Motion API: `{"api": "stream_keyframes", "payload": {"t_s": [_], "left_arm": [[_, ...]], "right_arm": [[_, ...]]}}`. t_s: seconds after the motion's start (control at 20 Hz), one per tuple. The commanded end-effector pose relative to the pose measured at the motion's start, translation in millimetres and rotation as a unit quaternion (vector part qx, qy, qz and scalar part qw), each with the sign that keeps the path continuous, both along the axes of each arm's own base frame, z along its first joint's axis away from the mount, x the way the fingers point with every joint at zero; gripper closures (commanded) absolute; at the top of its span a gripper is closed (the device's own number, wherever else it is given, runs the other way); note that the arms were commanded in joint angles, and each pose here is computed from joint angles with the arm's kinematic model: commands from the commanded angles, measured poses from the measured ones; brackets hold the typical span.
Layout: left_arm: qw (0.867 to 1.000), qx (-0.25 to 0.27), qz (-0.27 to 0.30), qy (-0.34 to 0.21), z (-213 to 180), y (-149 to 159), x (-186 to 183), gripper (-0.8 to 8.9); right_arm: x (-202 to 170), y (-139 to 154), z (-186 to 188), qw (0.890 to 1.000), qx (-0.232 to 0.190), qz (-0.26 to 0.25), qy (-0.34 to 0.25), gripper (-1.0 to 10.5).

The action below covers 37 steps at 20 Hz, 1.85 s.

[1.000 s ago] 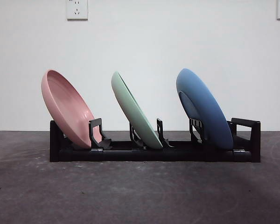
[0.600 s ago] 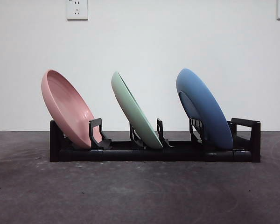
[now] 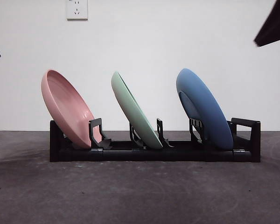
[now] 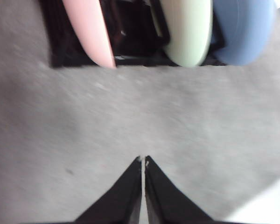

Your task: Place the plate

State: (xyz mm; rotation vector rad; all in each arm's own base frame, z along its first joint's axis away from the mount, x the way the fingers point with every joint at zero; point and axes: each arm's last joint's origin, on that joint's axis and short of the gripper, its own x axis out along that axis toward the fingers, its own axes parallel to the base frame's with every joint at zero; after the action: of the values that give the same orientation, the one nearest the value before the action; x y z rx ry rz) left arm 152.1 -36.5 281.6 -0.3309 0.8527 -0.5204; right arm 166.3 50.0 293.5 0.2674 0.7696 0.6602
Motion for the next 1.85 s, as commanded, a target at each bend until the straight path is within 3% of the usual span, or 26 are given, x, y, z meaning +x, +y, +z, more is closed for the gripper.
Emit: {"api": "stream_keyframes", "payload": {"t_s": [0.05,0.15,0.25,0.35,0.65,0.95,1.25,1.45,1.85], "left_arm": [[0.999,0.046,-0.002,-0.026,4.4,-3.6,5.4,8.03],[0.997,0.064,-0.013,-0.048,5.6,-7.0,6.5,7.25],[0.996,0.063,-0.019,-0.063,7.5,-9.2,7.7,5.57],[0.996,0.061,-0.022,-0.068,8.3,-10.5,7.7,4.99],[0.996,0.059,-0.021,-0.067,8.7,-10.6,6.7,5.0],[0.996,0.059,-0.021,-0.067,8.8,-10.6,6.8,5.0],[0.995,0.057,-0.021,-0.074,9.8,-10.8,7.6,5.01],[0.995,0.057,-0.021,-0.076,10.0,-10.9,7.8,5.0],[0.995,0.057,-0.021,-0.076,10.0,-10.9,7.8,5.0]], "right_arm": [[9.8,8.4,5.2,1.0,-0.012,0.027,-0.01,9.3],[17.1,16.9,6.1,0.999,-0.015,0.046,-0.005,8.9],[22.1,22.6,5.5,0.999,-0.03,0.044,-0.001,6.7],[22.8,25.4,6.5,0.998,-0.045,0.037,0.007,5.0],[29.1,29.1,42.4,0.999,-0.036,0.005,0.034,5.9],[84.1,50.3,73.7,0.996,-0.054,0.01,0.068,6.5],[147.3,78.6,54.1,0.991,-0.103,0.012,0.08,6.5],[166.1,93.4,36.2,0.989,-0.131,0.011,0.073,6.6],[171.0,97.8,29.3,0.988,-0.136,0.015,0.073,8.8]]}}
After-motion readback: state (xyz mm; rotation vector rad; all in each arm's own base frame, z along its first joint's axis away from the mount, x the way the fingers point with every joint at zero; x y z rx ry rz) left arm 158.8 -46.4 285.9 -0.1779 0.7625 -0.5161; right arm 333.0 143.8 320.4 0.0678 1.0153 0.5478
